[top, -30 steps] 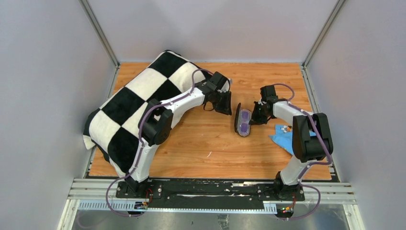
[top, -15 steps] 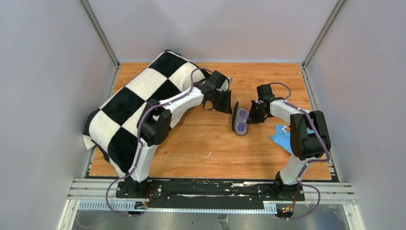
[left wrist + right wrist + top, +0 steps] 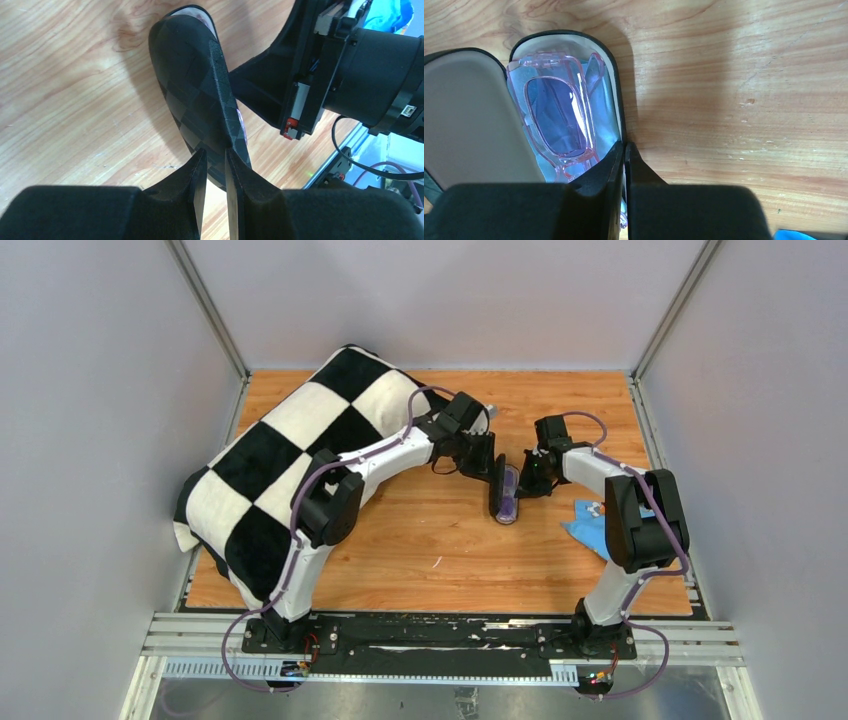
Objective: Organize the sunglasses
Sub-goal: Close the sunglasses case at the center of the board.
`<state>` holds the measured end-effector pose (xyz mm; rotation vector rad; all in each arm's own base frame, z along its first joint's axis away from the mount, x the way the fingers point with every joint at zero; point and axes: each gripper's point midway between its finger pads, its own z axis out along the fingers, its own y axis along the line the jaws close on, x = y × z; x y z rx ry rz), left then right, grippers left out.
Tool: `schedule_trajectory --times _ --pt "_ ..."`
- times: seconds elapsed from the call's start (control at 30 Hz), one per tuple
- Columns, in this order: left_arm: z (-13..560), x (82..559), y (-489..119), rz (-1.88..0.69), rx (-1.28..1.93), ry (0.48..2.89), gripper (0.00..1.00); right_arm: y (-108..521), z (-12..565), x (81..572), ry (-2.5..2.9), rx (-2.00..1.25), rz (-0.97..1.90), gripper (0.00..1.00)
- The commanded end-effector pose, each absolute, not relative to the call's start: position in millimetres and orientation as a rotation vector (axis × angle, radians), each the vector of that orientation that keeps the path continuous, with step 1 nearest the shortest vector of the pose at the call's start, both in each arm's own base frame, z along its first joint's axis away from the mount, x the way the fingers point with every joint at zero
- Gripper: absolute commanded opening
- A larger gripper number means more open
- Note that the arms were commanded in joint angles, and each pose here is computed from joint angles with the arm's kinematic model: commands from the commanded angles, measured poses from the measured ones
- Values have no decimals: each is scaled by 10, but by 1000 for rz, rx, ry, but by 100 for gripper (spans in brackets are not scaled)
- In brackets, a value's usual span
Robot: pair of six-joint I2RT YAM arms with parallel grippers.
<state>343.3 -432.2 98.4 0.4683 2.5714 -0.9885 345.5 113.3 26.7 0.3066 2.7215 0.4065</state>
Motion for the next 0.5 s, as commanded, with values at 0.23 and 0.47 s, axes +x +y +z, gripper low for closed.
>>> schedule_trajectory --times 0.23,0.47 --pt "770 3267 -4616 -1071 515 2611 26 1362 354 3484 2715 264 438 1" --pt "605 3257 -4588 -1042 513 2646 26 1431 359 3470 2719 246 441 1"
